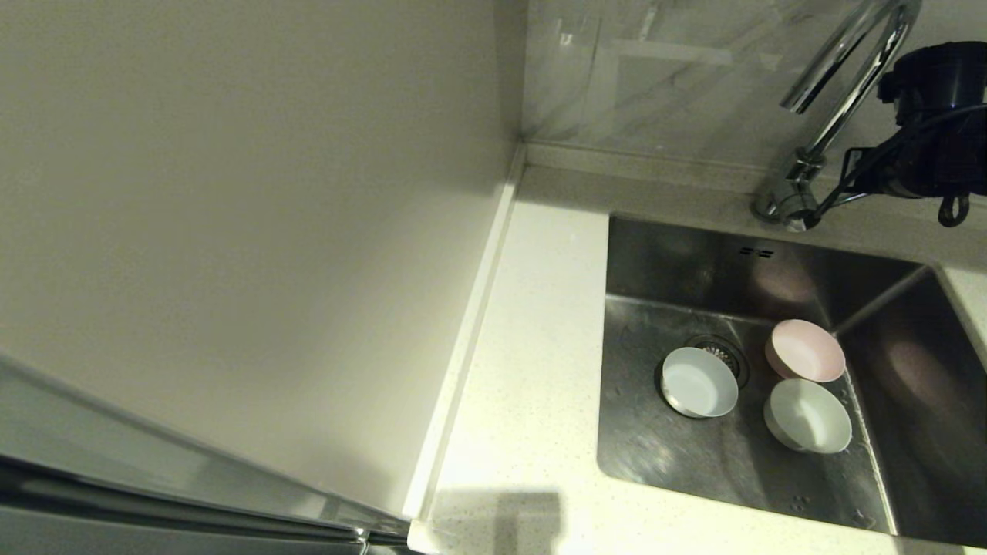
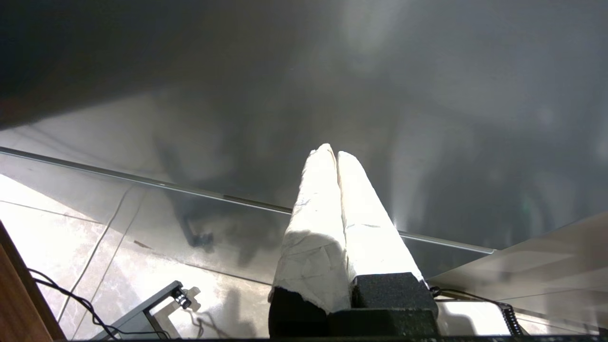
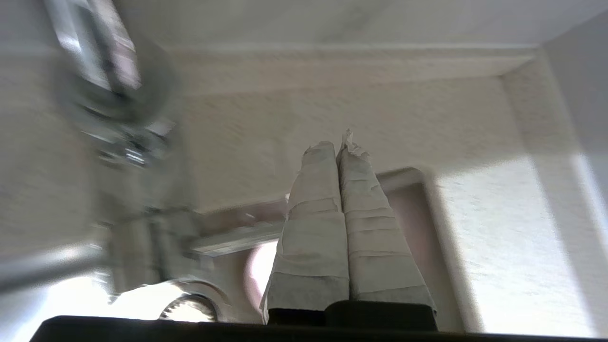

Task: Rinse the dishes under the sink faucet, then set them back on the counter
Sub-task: Turn on the faucet

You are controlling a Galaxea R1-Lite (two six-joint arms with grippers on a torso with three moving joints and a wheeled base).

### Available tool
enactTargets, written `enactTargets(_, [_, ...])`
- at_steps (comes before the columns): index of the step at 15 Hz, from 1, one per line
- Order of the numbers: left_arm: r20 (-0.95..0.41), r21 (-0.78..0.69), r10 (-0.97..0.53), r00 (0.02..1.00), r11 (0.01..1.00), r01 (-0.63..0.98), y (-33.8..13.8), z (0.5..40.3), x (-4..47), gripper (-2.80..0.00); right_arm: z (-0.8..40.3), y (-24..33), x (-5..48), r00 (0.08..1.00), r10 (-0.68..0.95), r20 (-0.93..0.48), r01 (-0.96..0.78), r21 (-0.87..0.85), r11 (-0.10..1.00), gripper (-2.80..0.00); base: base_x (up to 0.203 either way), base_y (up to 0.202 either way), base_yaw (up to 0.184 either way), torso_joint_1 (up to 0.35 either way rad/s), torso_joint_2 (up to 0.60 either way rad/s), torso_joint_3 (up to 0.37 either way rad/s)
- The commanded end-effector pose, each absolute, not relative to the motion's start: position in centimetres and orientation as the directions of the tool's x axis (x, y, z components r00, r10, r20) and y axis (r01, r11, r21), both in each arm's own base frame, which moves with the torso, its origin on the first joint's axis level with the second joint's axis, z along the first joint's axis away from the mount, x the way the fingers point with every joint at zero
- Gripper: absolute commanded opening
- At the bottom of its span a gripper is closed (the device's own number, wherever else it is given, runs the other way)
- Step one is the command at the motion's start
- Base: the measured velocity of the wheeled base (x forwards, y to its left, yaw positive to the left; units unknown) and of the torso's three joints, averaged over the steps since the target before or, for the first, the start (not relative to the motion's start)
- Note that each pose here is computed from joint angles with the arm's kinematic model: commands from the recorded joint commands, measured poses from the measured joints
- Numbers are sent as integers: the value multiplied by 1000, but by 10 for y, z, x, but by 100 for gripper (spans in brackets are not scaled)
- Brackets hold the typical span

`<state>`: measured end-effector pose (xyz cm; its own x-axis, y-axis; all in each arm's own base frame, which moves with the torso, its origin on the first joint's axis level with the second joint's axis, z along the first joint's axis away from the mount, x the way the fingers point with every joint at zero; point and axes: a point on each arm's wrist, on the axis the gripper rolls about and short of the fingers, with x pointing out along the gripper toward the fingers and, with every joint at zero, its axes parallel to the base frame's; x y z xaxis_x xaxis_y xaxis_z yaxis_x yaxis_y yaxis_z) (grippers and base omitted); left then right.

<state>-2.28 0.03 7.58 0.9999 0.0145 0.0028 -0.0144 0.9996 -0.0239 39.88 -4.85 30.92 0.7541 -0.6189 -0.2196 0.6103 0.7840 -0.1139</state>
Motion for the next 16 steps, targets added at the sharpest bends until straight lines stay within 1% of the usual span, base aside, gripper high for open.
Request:
enactTargets(1, [6, -24, 16, 1000, 1000, -15, 0, 76, -23, -280, 309, -54, 391, 740, -632, -229, 617, -145, 774, -280, 0, 0, 0, 0, 0, 0])
enactTargets(4, [6, -25, 15, 1000, 1000, -15, 0, 76, -23, -280, 313, -57, 378, 725, -642, -251, 611, -197, 767, -280, 0, 0, 0, 0, 0, 0])
enactTargets(8, [8, -25, 16, 1000, 1000, -16, 0, 76, -23, -280, 316, -58, 361, 693, -644, -324, 596, -245, 765, -280, 0, 0, 0, 0, 0, 0])
enactTargets(10, [6, -25, 14, 1000, 1000, -14, 0, 76, -23, -280, 321, -57, 361, 705, -641, -305, 606, -212, 767, -280, 0, 0, 0, 0, 0, 0])
enactTargets(13, [7, -25, 15, 1000, 1000, -15, 0, 76, -23, -280, 331, -56, 369, 738, -634, -230, 627, -112, 771, -280, 0, 0, 0, 0, 0, 0])
enactTargets(16, [6, -25, 15, 1000, 1000, -15, 0, 76, -23, -280, 321, -58, 387, 738, -638, -222, 630, -114, 768, -280, 0, 0, 0, 0, 0, 0])
